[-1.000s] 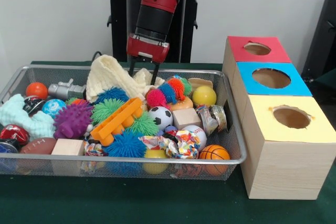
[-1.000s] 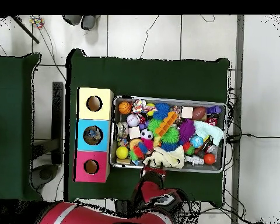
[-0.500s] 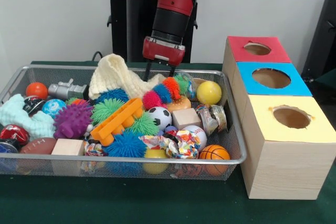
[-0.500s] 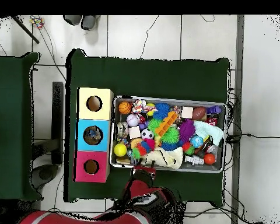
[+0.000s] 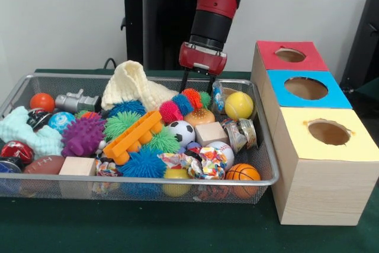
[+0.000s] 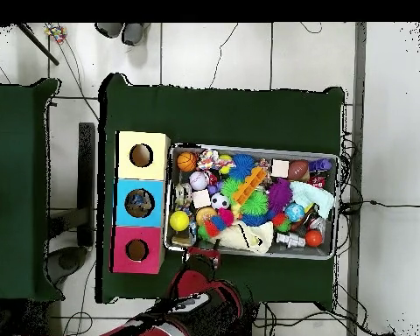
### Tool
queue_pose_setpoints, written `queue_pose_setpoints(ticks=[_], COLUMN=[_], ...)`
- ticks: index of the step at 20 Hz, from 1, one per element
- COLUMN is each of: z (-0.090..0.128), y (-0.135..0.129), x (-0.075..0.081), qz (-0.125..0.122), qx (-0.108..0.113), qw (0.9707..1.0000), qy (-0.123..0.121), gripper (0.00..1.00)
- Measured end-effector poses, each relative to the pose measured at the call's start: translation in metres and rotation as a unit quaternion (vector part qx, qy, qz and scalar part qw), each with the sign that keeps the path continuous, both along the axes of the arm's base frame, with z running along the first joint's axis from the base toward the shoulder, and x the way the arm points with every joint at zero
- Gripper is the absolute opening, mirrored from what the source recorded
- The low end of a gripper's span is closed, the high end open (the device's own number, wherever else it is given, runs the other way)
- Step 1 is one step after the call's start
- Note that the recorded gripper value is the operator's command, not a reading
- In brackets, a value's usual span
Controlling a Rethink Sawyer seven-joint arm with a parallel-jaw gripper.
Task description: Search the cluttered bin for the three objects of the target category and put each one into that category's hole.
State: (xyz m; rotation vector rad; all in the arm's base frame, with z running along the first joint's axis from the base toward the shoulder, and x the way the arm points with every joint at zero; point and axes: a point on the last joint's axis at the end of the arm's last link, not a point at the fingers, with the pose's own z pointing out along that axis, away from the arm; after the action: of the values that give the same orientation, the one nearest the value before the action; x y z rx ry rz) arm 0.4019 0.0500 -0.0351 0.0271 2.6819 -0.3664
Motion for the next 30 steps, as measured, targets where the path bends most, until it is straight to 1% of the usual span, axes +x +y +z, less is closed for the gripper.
queue_pose_setpoints(ticks=[7,14,19,23,25,26,29,30], z=[0.001,0.005,0.022,0.040,0.049,0.050,0.052,0.051], y=[0.002,0.004,0.017,0.022,0.019,0.018,0.010,0.009], x=[-0.002,-0.004,-0.012,-0.021,-0.030,-0.034,-0.054,-0.058], qz=[-0.015,-0.018,-0.015,-0.012,-0.014,-0.015,-0.023,-0.025], qx=[-0.001,0.001,0.021,0.045,0.057,0.059,0.064,0.065], qw=[0.9998,0.9998,0.9996,0.9988,0.9983,0.9982,0.9972,0.9969], qy=[-0.010,-0.013,-0.014,-0.012,-0.004,0.001,0.030,0.036], gripper=[1.00,1.00,1.00,1.00,1.00,1.00,1.00,1.00])
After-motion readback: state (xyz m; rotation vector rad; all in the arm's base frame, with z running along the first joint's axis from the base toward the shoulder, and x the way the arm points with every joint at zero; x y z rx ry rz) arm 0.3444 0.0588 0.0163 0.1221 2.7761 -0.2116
